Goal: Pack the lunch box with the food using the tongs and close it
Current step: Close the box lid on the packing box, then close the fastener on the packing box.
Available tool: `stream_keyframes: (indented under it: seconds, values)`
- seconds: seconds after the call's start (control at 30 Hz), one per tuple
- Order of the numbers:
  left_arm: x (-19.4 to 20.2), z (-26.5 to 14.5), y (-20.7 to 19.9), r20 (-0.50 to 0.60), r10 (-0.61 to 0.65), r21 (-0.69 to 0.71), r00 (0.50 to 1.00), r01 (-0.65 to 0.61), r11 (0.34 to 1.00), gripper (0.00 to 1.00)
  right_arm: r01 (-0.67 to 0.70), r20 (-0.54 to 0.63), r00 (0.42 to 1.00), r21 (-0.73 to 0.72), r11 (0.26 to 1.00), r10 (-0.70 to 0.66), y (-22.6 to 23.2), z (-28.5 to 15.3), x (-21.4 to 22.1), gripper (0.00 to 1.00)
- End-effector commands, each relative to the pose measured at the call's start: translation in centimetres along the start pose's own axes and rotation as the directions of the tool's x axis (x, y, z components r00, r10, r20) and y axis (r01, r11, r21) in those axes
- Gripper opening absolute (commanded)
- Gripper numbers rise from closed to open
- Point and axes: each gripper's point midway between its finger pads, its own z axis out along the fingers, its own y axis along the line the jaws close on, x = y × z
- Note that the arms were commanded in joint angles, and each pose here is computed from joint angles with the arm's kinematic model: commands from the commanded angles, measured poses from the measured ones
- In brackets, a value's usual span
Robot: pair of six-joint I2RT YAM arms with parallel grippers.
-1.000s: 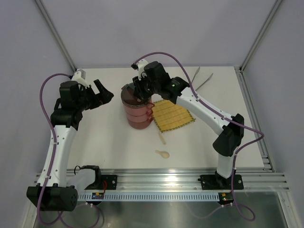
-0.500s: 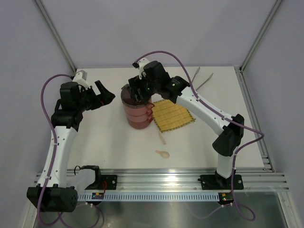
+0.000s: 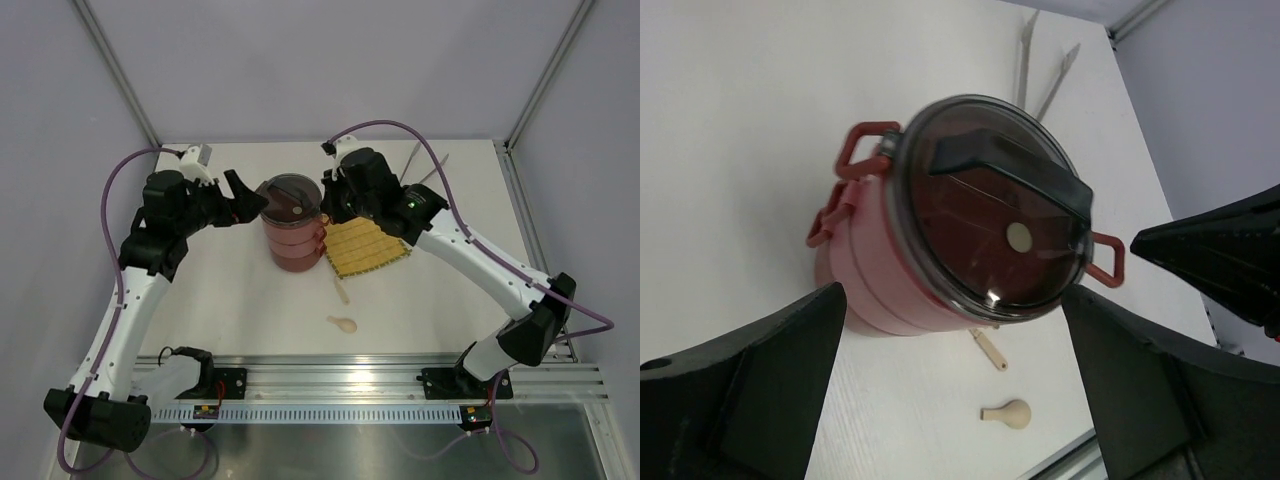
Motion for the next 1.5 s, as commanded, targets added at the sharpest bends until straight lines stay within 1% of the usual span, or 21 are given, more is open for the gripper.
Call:
stream_keyframes:
  seconds: [0.0, 0.17, 0.33, 0.5, 0.77, 0.87, 0.93, 1.03, 1.17, 1.23, 1.33, 1.47]
  values:
    - [-1.5, 1.2, -2.0, 0.042, 0.038, 0.054, 0.998, -0.04, 0.998, 0.89, -0.076, 0.07, 0.995, -0.021, 0.997, 0.078, 0.4, -1.4, -1.0, 0.0]
    - [-1.3, 2.5, -2.6, 0.012, 0.043, 0.061, 0.999, -0.043, 0.997, 0.88, -0.096, 0.033, 0.995, -0.033, 0.995, 0.097, 0.5, -0.8, 0.9, 0.0]
    - [-1.4, 2.5, -2.9, 0.011, 0.052, 0.065, 0.999, -0.053, 0.996, 0.88, -0.095, 0.027, 0.995, -0.021, 0.995, 0.095, 0.1, -0.7, 1.2, 0.0]
    - [-1.6, 2.4, -2.9, 0.011, 0.057, 0.058, 0.998, -0.058, 0.997, 0.88, -0.094, -0.018, 0.995, -0.016, 0.995, 0.094, 0.1, 0.6, 2.8, 0.0]
    - [-3.2, 1.5, -4.1, 0.046, 0.071, 0.078, 0.996, -0.075, 0.994, 0.89, -0.065, -0.041, 0.997, 0.015, 0.998, 0.065, -0.5, 2.8, 3.8, 0.0]
    - [-4.2, 1.4, -4.8, 0.065, 0.071, 0.093, 0.995, -0.077, 0.993, 0.89, -0.065, -0.06, 0.996, -0.006, 0.998, 0.064, -0.1, 3.2, 4.3, 0.0]
    - [-4.8, 1.4, -5.3, 0.071, 0.073, 0.104, 0.995, -0.08, 0.991, 0.89, -0.061, -0.058, 0.997, -0.01, 0.998, 0.06, -0.1, 3.0, 4.1, 0.0]
    - [-5.4, 1.9, -6.1, 0.07, 0.083, 0.133, 0.994, -0.092, 0.987, 0.89, -0.062, -0.015, 0.998, -0.009, 0.998, 0.062, -0.1, 1.4, 2.8, 0.0]
    - [-5.6, 3.0, -7.3, 0.059, 0.087, 0.17, 0.994, -0.096, 0.981, 0.89, -0.071, 0.076, 0.995, -0.002, 0.997, 0.071, -0.5, -1.6, 0.6, 0.0]
    - [-5.7, 3.9, -7.6, 0.056, 0.075, 0.187, 0.996, -0.084, 0.979, 0.89, -0.071, 0.098, 0.993, 0.0, 0.997, 0.07, -0.7, -2.5, 0.2, 0.0]
    - [-5.6, 5.1, -8.3, 0.044, 0.07, 0.212, 0.997, -0.077, 0.974, 0.88, -0.066, 0.089, 0.994, 0.033, 0.997, 0.063, -1.3, -2.5, 0.6, 0.0]
    - [-4.8, 6.2, -9.7, 0.037, 0.089, 0.257, 0.995, -0.095, 0.962, 0.89, -0.067, 0.043, 0.997, 0.049, 0.997, 0.065, -1.7, -1.4, 2.3, 0.0]
